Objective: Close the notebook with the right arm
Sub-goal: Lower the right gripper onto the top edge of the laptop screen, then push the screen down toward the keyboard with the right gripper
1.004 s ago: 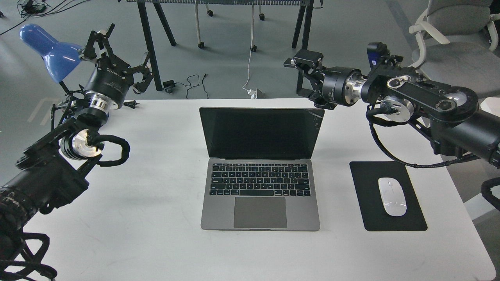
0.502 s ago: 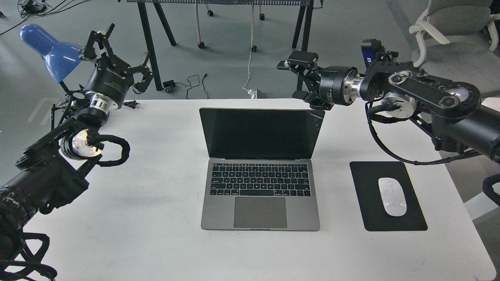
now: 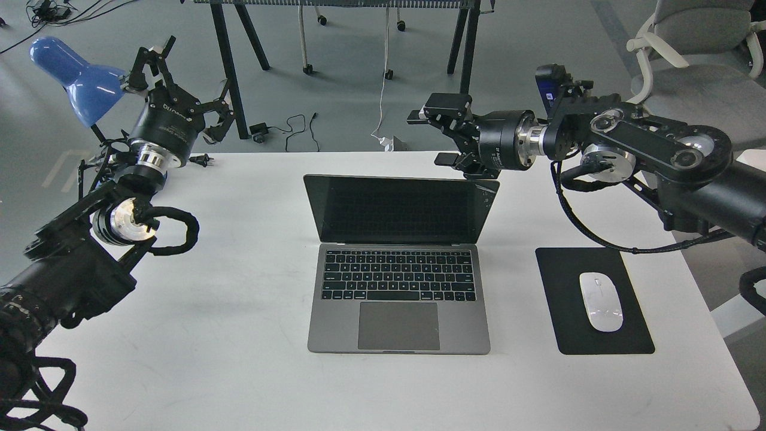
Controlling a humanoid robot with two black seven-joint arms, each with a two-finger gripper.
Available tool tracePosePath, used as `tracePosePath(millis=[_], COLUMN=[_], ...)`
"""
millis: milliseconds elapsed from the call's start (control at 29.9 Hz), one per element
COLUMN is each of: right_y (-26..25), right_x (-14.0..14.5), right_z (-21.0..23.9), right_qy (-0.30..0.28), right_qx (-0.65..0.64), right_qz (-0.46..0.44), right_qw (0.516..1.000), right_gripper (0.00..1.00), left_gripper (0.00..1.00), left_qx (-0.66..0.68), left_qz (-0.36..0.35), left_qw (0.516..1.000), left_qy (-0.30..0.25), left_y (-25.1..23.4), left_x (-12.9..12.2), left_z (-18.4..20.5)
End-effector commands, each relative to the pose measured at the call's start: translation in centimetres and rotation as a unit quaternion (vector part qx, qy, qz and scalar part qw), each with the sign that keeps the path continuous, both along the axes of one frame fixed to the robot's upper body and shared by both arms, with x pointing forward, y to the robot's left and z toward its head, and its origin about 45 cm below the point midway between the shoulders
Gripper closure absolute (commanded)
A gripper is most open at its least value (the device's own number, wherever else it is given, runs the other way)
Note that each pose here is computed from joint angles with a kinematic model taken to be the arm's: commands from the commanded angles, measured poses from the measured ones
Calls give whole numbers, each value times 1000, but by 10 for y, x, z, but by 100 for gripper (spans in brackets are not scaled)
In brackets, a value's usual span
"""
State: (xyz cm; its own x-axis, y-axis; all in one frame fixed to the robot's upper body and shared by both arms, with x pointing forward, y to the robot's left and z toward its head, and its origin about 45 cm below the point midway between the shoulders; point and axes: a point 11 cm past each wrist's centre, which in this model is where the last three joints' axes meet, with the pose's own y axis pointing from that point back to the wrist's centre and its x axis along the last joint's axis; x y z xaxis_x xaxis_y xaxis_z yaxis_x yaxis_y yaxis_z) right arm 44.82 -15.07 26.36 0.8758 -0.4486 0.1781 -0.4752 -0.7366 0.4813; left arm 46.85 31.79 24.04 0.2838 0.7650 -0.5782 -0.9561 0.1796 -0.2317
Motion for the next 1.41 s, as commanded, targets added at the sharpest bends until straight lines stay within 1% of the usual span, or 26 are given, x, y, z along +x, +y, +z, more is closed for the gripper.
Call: tracePosePath(millis=[0,569,736,1004,1372], right_y=[5,28,30,36,36], right_x=[-9,-41,-56,-77,-113], right_z=[-7,-19,-34,-55,-108], right_qy=[8,34,52,81,133], right_qx=[-8,-14,-35,-32,-63], right_qz=[17,74,95,113,137], right_qw=[1000,997,993,990,980], right_gripper=[0,0,0,0,0], left_gripper=[0,0,0,0,0], left_qx=[0,0,0,0,0], left_qz=[0,0,0,0,1], left_qw=[1000,1000,1000,1000,1000], left_qy=[0,0,0,0,0], left_y=[0,0,0,0,0], left_x=[0,0,0,0,0], left_z=[0,0,0,0,0])
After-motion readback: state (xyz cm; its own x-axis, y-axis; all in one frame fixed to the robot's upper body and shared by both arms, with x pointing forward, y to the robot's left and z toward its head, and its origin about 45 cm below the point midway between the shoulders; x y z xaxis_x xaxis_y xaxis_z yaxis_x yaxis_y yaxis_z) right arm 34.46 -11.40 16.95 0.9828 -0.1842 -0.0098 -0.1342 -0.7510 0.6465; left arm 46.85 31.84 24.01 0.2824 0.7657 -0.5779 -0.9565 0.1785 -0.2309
